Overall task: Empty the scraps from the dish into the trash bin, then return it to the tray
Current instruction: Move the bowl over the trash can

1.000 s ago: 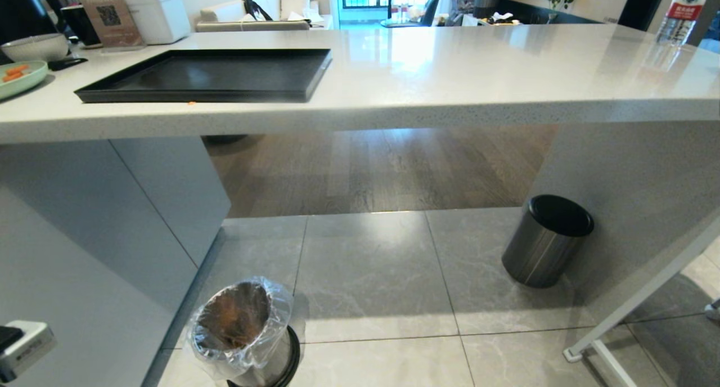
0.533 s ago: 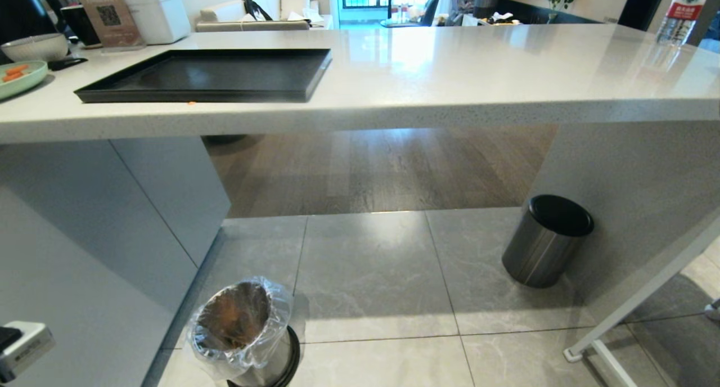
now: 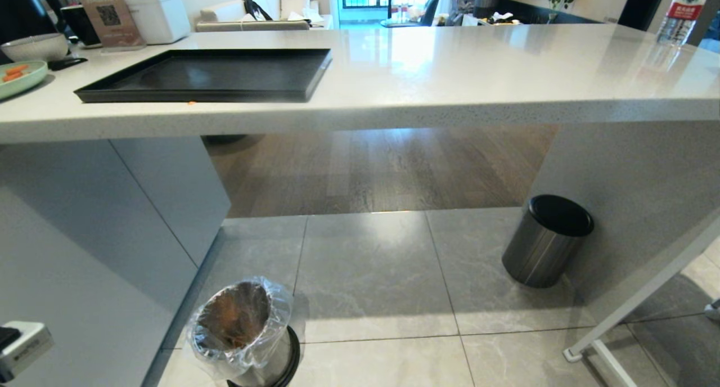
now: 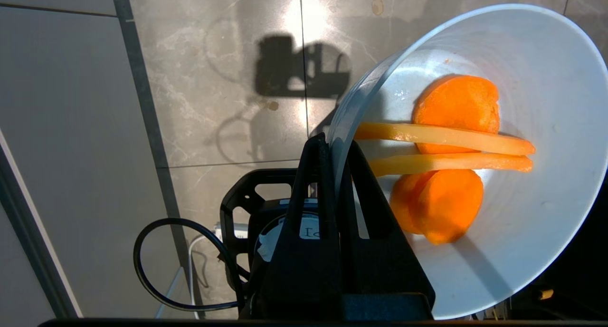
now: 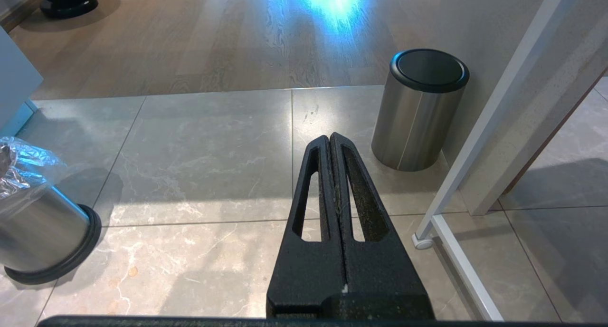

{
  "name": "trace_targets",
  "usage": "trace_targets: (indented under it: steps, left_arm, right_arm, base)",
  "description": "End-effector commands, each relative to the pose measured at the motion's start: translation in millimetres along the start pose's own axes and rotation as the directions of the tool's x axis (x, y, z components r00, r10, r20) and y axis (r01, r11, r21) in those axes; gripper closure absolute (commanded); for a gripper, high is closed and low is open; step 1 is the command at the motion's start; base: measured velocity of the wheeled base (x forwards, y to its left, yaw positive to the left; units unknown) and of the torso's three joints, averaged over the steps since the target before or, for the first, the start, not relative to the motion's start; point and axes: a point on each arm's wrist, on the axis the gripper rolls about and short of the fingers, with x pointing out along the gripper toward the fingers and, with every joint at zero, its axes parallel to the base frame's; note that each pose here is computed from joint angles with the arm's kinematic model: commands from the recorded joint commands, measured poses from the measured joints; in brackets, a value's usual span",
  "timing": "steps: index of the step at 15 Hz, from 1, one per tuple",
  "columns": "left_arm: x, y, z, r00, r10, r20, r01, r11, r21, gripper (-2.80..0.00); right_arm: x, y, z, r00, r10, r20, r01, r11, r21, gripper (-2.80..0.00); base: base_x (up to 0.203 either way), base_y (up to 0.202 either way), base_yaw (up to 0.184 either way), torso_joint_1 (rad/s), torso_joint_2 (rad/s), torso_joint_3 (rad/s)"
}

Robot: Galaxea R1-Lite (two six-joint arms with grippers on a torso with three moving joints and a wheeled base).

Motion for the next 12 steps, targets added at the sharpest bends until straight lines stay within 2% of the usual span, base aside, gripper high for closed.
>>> trace_targets:
  steps: [1, 12]
  left_arm:
    - [-0.6, 0.0, 0.4, 1.000, 0.001, -0.001, -0.001, 1.000, -0.022, 0.00]
    - [0.1, 0.2, -2.7, 1.000, 0.002, 0.001, -0.002, 0.999, -0.039, 0.00]
  right_arm:
    - [0.0, 0.0, 0.0, 1.000, 0.001, 0.001, -0.001, 1.000, 0.000, 0.00]
    - [-0.1, 0.0, 0.3, 1.000, 0.001, 0.002, -0.001, 1.000, 0.000, 0.00]
  base:
    - [0.000, 0.000, 0.000, 0.000, 0.00, 0.000]
    - [0.000, 0.000, 0.000, 0.000, 0.00, 0.000]
